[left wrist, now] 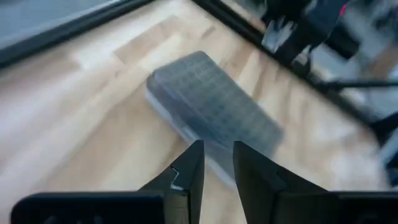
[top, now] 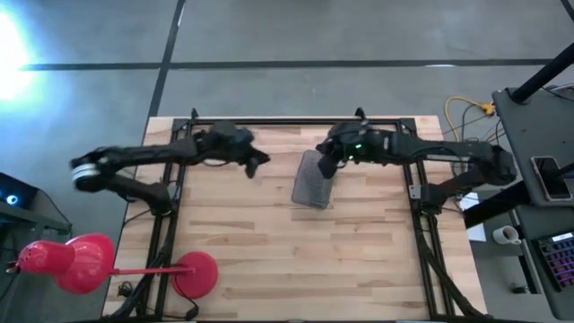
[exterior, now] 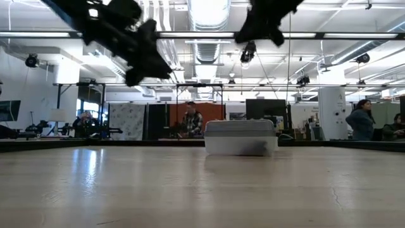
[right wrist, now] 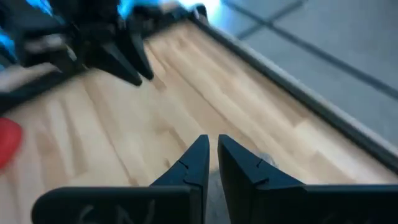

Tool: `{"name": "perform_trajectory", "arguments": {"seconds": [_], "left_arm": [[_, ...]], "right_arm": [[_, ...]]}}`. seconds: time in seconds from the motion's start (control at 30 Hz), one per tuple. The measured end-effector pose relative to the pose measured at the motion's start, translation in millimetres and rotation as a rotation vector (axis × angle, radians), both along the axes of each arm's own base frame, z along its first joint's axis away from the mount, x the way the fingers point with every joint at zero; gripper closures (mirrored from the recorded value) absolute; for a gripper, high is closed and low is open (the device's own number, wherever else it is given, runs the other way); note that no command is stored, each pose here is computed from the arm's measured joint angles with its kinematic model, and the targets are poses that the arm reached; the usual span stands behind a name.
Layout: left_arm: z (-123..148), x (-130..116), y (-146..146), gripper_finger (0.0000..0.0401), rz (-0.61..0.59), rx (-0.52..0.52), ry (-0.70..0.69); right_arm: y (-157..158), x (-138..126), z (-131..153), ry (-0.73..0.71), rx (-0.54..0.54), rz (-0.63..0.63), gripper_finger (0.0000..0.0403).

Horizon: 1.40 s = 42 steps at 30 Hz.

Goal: Pick & place school supplies into a supply box
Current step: Return to Home Position

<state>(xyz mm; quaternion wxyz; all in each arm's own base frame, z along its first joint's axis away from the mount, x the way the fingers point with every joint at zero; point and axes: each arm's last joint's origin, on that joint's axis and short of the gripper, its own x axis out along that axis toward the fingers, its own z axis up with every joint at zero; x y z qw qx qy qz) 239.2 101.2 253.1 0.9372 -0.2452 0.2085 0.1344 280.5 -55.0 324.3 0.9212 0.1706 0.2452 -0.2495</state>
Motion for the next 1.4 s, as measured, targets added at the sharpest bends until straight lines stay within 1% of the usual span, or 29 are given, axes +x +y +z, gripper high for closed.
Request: {"name": "perform_trajectory", "arguments": {"seconds": [0.07, 0.13, 0.17, 0.2, 0.3, 0.4, 0.47, 0.57, 0.63, 0.73, 0.83, 0.93, 1.0, 1.1, 1.23, 1.33, 1.4], "left_arm": [[6, -18, -8, 0.0332, 0.061, -0.102, -0.067], [10, -36, -18, 0.0332, 0.116, -0.223, -0.152], [11, -44, -23, 0.0332, 0.126, -0.261, -0.199], [12, -51, -29, 0.0332, 0.119, -0.275, -0.251], [6, -68, -47, 0.0332, 0.042, -0.244, -0.391], [-1, -82, -62, 0.0332, -0.047, -0.206, -0.55], [-5, -90, -71, 0.0332, -0.109, -0.175, -0.638], [-16, -98, -82, 0.0332, -0.185, -0.131, -0.668], [-20, -103, -89, 0.0332, -0.225, -0.131, -0.681], [-18, -107, -100, 0.0332, -0.261, -0.105, -0.717], [-10, -108, -111, 0.0332, -0.275, -0.019, -0.744], [-2, -110, -121, 0.0332, -0.328, 0.072, -0.768], [-2, -111, -124, 0.0332, -0.358, 0.109, -0.773], [-8, -111, -122, 0.0332, -0.339, 0.121, -0.759], [-18, -114, -117, 0.0332, -0.29, 0.111, -0.749], [-23, -120, -116, 0.0332, -0.281, 0.113, -0.782], [-26, -124, -115, 0.0332, -0.279, 0.114, -0.802]], "right_arm": [[4, -10, 18, -0.061, -0.038, 0.031, 0.0374], [9, -19, 30, -0.098, -0.057, 0.055, 0.0374], [10, -23, 33, -0.108, -0.069, 0.066, 0.0374], [11, -27, 35, -0.111, -0.076, 0.086, 0.0374], [12, -38, 36, -0.131, -0.037, 0.2, 0.0374], [14, -46, 26, -0.148, 0.075, 0.301, 0.0374], [17, -51, 12, -0.126, 0.147, 0.332, 0.0374], [30, -61, -2, -0.122, 0.219, 0.364, 0.0374], [39, -70, -8, -0.13, 0.244, 0.387, 0.0374], [50, -81, -18, -0.182, 0.249, 0.437, 0.0374], [58, -94, -25, -0.307, 0.243, 0.482, 0.0374], [63, -106, -41, -0.413, 0.239, 0.515, 0.0374], [63, -115, -51, -0.466, 0.238, 0.52, 0.0374], [63, -129, -65, -0.513, 0.22, 0.519, 0.0374], [61, -145, -85, -0.531, 0.198, 0.461, 0.0374], [60, -154, -100, -0.549, 0.195, 0.443, 0.0374], [59, -159, -109, -0.562, 0.208, 0.397, 0.0374]]}}
